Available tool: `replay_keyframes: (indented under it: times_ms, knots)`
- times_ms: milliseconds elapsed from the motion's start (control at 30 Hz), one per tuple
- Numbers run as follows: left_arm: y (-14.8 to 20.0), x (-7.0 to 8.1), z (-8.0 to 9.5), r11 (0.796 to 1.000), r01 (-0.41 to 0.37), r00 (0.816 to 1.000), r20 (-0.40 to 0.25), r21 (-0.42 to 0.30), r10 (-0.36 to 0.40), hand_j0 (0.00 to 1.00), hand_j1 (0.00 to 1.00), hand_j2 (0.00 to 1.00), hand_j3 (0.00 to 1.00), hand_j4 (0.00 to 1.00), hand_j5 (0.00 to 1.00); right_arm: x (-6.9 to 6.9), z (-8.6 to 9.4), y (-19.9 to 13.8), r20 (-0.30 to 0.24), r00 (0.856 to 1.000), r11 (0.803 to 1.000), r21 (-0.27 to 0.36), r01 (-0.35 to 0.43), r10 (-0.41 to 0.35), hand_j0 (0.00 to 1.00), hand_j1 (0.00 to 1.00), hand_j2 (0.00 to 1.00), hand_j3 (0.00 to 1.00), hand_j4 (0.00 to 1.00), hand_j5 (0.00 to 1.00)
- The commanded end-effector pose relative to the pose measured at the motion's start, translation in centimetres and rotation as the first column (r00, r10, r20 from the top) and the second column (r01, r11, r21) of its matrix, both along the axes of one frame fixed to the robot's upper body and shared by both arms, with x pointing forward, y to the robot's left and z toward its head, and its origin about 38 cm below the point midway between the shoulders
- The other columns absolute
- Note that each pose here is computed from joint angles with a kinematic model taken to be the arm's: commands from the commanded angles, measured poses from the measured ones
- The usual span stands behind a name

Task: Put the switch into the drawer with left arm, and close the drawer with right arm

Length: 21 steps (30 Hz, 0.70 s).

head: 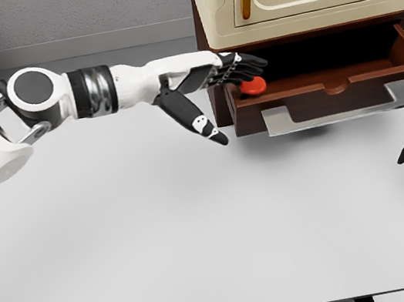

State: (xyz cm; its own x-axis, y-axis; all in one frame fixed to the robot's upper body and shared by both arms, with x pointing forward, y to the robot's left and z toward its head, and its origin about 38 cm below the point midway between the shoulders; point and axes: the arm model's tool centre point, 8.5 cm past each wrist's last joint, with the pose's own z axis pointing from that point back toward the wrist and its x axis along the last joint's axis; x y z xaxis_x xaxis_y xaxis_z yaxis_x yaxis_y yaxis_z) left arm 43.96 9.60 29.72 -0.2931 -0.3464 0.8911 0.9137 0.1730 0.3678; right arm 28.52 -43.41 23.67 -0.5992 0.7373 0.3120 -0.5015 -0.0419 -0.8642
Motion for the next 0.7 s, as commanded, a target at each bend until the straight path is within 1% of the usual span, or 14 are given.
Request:
replay_keyframes:
  times_ms: [0, 200, 233, 300, 333, 467, 500, 533, 567, 600, 667]
  knots:
    - [-0.5, -0.1, 0.0, 1.000, 0.011, 1.000, -0.003, -0.005, -0.011, 1.00, 1.00, 1.00, 1.00, 1.00, 1.00, 0.0, 0.1, 0.0, -0.001, 1.000, 1.000, 0.005, 0.002, -0.002, 0.62, 0.62, 0.62, 0.62, 0.62, 0.62]
    - [-1.9, -0.2, -0.1, 0.999, 0.033, 0.999, -0.008, -0.015, -0.033, 1.00, 1.00, 1.00, 1.00, 1.00, 1.00, 0.1, 0.2, 0.0, 0.002, 1.000, 1.000, 0.005, 0.002, -0.002, 0.62, 0.62, 0.62, 0.62, 0.62, 0.62]
    - [-2.3, 0.0, -0.2, 0.999, 0.032, 0.999, -0.015, -0.018, -0.033, 1.00, 1.00, 1.00, 1.00, 1.00, 1.00, 0.1, 0.2, 0.0, 0.002, 1.000, 1.000, 0.005, 0.002, -0.002, 0.62, 0.62, 0.62, 0.62, 0.62, 0.62]
    - [-3.5, 1.3, -0.9, 1.000, 0.017, 0.999, -0.033, -0.019, -0.017, 1.00, 1.00, 1.00, 1.00, 1.00, 1.00, 0.1, 0.3, 0.0, 0.005, 1.000, 1.000, 0.007, 0.002, -0.002, 0.62, 0.62, 0.62, 0.62, 0.62, 0.62]
    - [-4.3, 1.7, -1.1, 1.000, 0.017, 1.000, -0.024, -0.011, -0.017, 1.00, 1.00, 1.00, 1.00, 1.00, 1.00, 0.1, 0.3, 0.0, 0.006, 1.000, 1.000, 0.007, 0.002, -0.002, 0.62, 0.62, 0.62, 0.62, 0.62, 0.62]
    - [-5.9, 1.7, -0.5, 0.999, 0.043, 0.999, -0.016, -0.022, -0.044, 1.00, 1.00, 1.00, 1.00, 1.00, 1.00, 0.1, 0.4, 0.0, 0.006, 1.000, 1.000, 0.016, 0.002, -0.002, 0.62, 0.62, 0.62, 0.62, 0.62, 0.62]
    - [-6.1, 1.6, 0.3, 0.998, 0.054, 0.999, 0.001, -0.023, -0.054, 1.00, 1.00, 1.00, 1.00, 1.00, 1.00, 0.1, 0.4, 0.0, 0.006, 1.000, 1.000, 0.016, 0.002, -0.002, 0.62, 0.62, 0.62, 0.62, 0.62, 0.62]
    - [-6.3, 1.4, 0.8, 0.996, 0.083, 0.997, 0.005, -0.020, -0.083, 1.00, 1.00, 1.00, 1.00, 1.00, 1.00, 0.1, 0.4, 0.0, 0.006, 1.000, 1.000, 0.017, 0.002, -0.003, 0.62, 0.62, 0.62, 0.62, 0.62, 0.62]
    - [-6.8, 1.0, 1.7, 0.991, 0.131, 0.991, 0.006, -0.027, -0.131, 1.00, 1.00, 1.00, 1.00, 1.00, 1.00, 0.2, 0.4, 0.0, 0.007, 1.000, 1.000, 0.017, 0.002, -0.002, 0.62, 0.62, 0.62, 0.62, 0.62, 0.62]
    - [-6.7, 0.9, 1.8, 0.990, 0.138, 0.990, 0.007, -0.027, -0.137, 1.00, 1.00, 1.00, 1.00, 1.00, 1.00, 0.2, 0.4, 0.0, 0.007, 1.000, 1.000, 0.017, 0.002, -0.002, 0.60, 0.60, 0.60, 0.60, 0.60, 0.60]
    - [-6.2, 0.7, 4.2, 0.983, 0.177, 0.984, 0.040, -0.045, -0.175, 1.00, 1.00, 1.00, 1.00, 1.00, 1.00, 0.2, 0.6, 0.0, 0.007, 1.000, 1.000, 0.009, -0.001, 0.001, 0.58, 0.58, 0.58, 0.58, 0.58, 0.58]
